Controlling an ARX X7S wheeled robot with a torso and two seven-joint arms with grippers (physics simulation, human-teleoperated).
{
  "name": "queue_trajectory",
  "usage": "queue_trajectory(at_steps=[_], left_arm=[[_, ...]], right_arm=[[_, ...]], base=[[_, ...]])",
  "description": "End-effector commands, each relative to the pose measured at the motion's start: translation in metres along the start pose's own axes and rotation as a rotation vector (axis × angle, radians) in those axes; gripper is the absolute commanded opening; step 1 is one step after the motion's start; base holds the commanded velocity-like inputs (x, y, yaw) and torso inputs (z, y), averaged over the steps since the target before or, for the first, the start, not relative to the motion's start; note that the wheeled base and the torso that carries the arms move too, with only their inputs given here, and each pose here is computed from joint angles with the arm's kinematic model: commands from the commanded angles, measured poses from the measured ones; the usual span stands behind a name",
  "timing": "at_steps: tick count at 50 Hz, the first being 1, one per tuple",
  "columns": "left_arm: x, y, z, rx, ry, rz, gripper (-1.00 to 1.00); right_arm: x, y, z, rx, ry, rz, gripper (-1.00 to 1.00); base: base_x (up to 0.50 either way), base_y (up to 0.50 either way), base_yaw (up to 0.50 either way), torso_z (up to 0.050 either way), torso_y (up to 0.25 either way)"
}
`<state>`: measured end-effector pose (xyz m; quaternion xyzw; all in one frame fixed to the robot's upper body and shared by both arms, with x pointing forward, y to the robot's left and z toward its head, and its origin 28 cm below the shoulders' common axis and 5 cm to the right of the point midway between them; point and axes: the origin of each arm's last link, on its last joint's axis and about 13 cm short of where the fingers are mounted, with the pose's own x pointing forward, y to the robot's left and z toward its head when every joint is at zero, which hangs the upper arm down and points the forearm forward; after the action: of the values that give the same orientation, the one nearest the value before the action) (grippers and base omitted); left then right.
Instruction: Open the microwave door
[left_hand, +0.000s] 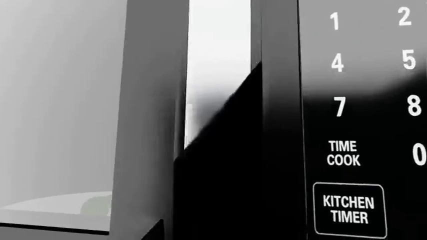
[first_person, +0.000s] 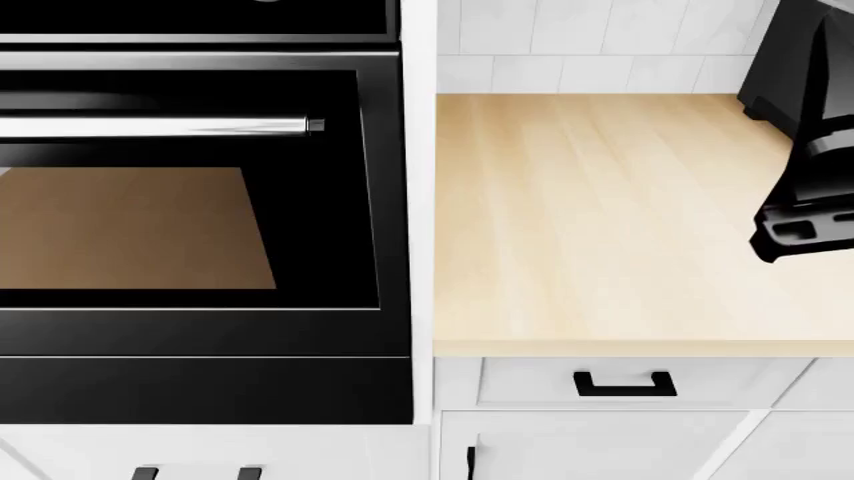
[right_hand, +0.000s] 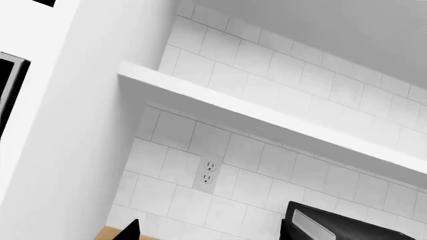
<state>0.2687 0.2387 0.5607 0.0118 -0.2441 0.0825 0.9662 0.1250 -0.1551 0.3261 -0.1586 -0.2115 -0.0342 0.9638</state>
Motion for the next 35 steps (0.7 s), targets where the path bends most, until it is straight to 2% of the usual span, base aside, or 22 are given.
queue_trajectory(at_steps=[1,7,16,21,30,35], left_arm=[[0.015,-0.011,-0.018,0.043,0.030,-0.009,-1.00],[-0.002,-0.001,0.003,0.056,-0.034,0.013,-1.00],[-0.046,0.019,0.038,0.025,-0.173,0.001,-1.00],[-0.068,0.018,0.043,0.062,-0.231,-0.042,-1.00],[-0.101,0.034,0.053,-0.012,-0.331,-0.069,-1.00],[-0.112,0.040,0.054,-0.027,-0.358,-0.071,-1.00]], right_arm=[[-0.001,0.000,-0.007,0.004,0.014,-0.004,1.00],[-0.002,-0.001,-0.010,0.009,0.018,-0.010,1.00],[-0.003,-0.001,-0.007,0.006,0.012,-0.013,1.00],[-0.003,-0.001,-0.004,-0.003,0.011,-0.014,1.00],[-0.005,-0.001,-0.004,-0.002,0.012,-0.017,1.00],[-0.005,0.000,-0.004,-0.003,0.014,-0.015,1.00]], base=[[0.00,0.00,0.00,0.000,0.000],[0.00,0.00,0.00,0.000,0.000],[0.00,0.00,0.00,0.000,0.000],[0.00,0.00,0.00,0.000,0.003],[0.00,0.00,0.00,0.002,0.007],[0.00,0.00,0.00,0.000,0.007]])
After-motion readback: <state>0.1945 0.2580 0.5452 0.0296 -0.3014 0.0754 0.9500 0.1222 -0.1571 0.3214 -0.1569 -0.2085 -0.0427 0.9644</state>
